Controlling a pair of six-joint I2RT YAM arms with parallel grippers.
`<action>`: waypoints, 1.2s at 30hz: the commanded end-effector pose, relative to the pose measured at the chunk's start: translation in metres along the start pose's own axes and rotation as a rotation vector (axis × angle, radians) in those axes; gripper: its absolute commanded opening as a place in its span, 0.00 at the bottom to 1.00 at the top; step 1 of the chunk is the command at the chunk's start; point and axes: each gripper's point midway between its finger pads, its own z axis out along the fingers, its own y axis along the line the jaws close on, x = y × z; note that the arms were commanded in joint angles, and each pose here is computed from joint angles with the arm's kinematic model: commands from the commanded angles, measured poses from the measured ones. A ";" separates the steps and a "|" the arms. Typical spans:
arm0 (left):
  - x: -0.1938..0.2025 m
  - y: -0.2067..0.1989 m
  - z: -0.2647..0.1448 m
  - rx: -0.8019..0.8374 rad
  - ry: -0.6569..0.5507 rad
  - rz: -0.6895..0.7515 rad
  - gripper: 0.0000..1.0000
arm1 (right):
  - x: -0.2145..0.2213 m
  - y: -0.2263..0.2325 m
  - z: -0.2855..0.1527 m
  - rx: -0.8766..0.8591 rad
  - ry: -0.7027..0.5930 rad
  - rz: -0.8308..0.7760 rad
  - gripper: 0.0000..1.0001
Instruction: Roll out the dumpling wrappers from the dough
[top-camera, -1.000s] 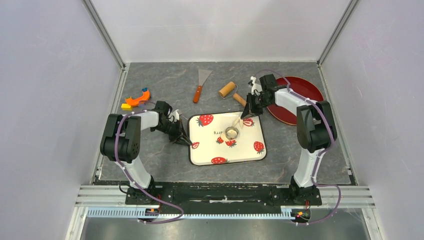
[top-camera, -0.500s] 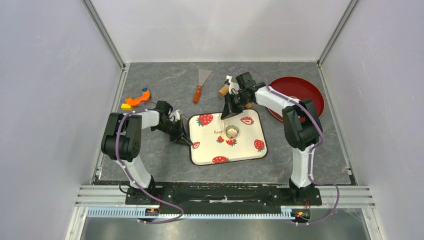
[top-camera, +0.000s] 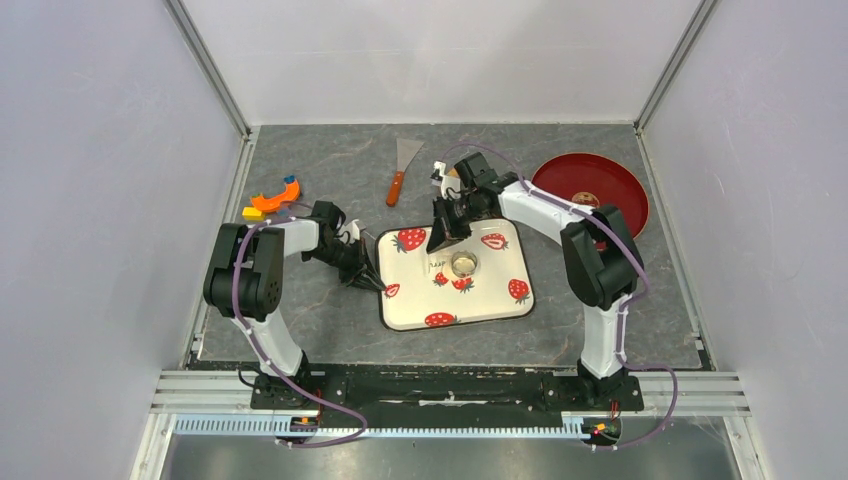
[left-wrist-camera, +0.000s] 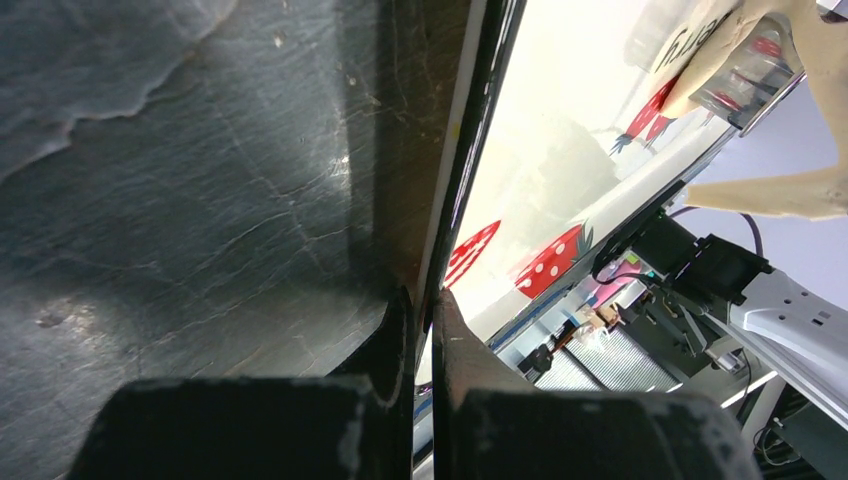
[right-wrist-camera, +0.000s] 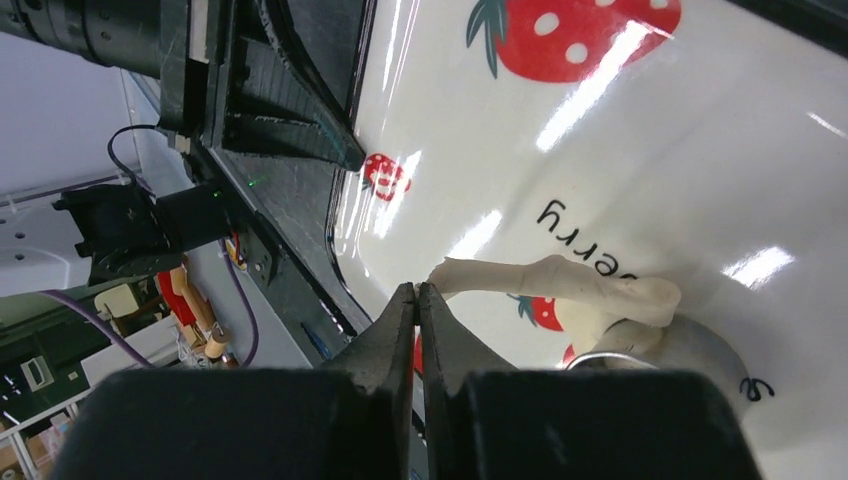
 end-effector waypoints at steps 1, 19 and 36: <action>-0.008 0.022 0.010 -0.099 -0.021 -0.009 0.02 | 0.002 0.034 -0.021 -0.068 -0.033 -0.057 0.05; -0.007 0.021 0.010 -0.108 -0.007 0.006 0.02 | 0.052 0.060 -0.045 -0.111 0.015 -0.115 0.06; -0.008 0.021 0.007 -0.126 -0.006 0.019 0.02 | 0.059 0.082 -0.093 -0.059 -0.079 -0.191 0.06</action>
